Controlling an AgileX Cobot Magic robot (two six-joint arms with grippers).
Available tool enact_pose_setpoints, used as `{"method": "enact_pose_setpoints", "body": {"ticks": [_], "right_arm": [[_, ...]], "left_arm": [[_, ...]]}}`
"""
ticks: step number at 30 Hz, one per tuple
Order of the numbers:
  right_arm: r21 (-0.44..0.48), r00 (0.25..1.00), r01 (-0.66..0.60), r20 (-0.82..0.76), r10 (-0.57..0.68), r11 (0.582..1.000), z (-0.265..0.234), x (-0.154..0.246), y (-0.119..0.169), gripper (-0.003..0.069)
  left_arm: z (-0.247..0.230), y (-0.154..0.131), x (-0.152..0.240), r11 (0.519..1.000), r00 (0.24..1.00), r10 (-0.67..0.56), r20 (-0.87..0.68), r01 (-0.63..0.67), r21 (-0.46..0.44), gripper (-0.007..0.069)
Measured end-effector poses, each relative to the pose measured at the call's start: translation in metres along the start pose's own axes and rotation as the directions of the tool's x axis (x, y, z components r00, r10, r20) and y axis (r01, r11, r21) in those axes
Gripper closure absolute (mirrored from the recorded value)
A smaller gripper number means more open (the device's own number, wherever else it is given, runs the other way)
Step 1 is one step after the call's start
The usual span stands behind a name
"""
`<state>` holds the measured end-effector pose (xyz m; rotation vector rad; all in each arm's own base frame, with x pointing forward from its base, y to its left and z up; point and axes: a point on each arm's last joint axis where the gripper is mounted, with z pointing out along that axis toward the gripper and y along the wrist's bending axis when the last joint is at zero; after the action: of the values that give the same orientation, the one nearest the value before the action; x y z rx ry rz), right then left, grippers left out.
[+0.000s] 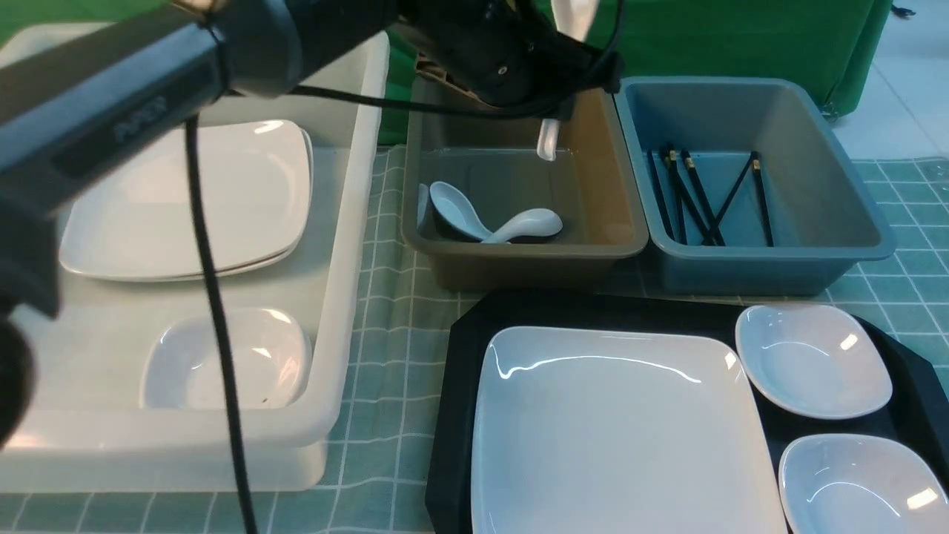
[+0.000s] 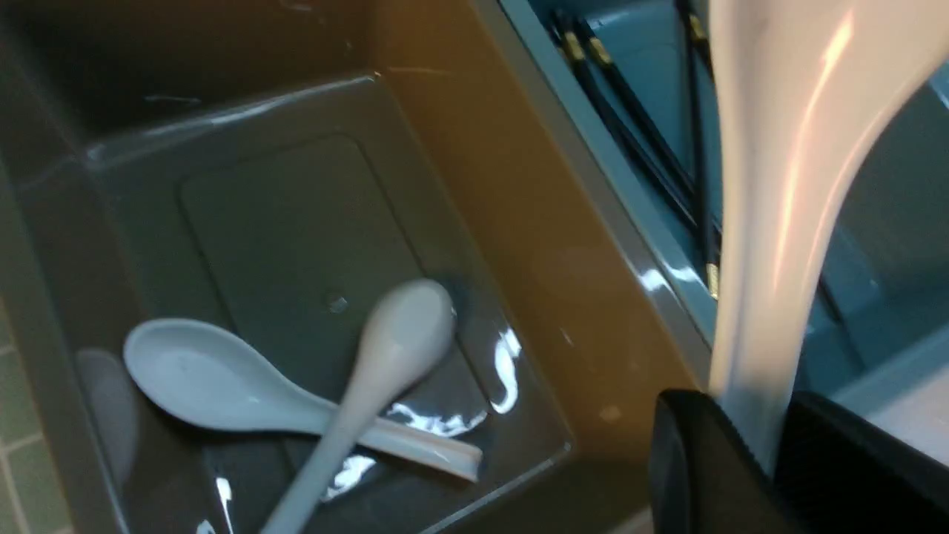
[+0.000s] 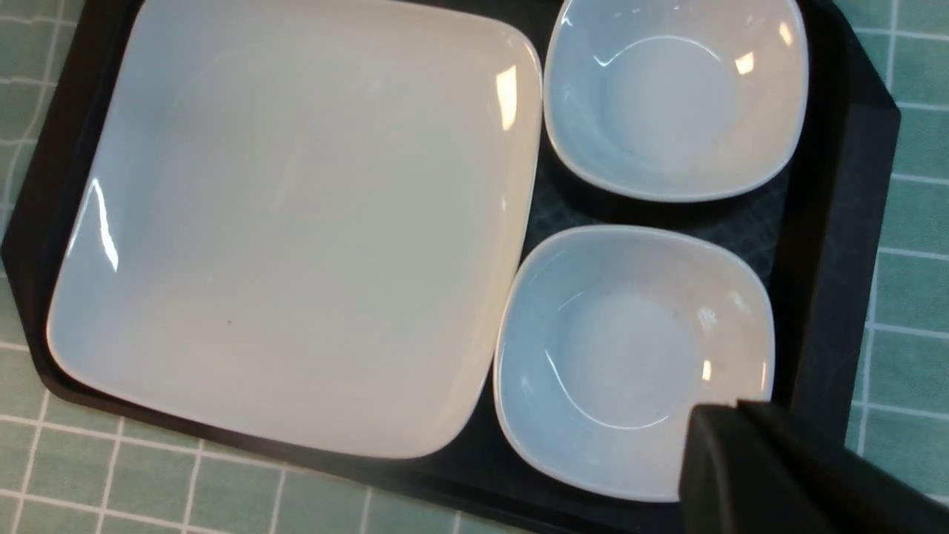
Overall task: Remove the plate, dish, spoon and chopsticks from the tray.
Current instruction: Use the left arm to put the soup spoon into the small storage box in the middle, then use the right arm to grab a small plate from the dinner plate
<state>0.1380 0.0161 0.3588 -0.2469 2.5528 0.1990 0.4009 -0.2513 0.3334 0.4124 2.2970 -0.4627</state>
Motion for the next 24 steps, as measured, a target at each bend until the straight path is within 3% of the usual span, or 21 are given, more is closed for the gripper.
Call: {"method": "enact_pose_setpoints", "body": {"ticks": [7, 17, 21, 24], "right_arm": [[0.001, 1.0, 0.0, 0.007, 0.0, 1.0, 0.0, -0.001, 0.0, 0.0624], [0.008, 0.999, 0.0, 0.034, 0.0, 1.0, 0.0, -0.003, -0.001, 0.0624], [0.008, 0.999, 0.003, 0.036, -0.003, 1.0, 0.0, -0.003, -0.001, 0.0624], [0.008, 0.999, 0.003, 0.036, -0.003, 1.0, 0.0, -0.003, -0.001, 0.0624]], "left_arm": [[0.047, 0.034, 0.009, 0.998, 0.999, -0.047, 0.006, 0.047, -0.048, 0.051], [0.047, 0.049, 0.023, 0.993, 0.985, -0.089, -0.149, 0.076, -0.091, 0.0274], [0.018, 0.042, 0.025, 0.992, 0.957, -0.116, -0.264, 0.099, -0.079, 0.0309], [-0.022, 0.031, 0.025, 0.994, 0.923, -0.104, -0.37, 0.085, -0.068, 0.0472]]}}
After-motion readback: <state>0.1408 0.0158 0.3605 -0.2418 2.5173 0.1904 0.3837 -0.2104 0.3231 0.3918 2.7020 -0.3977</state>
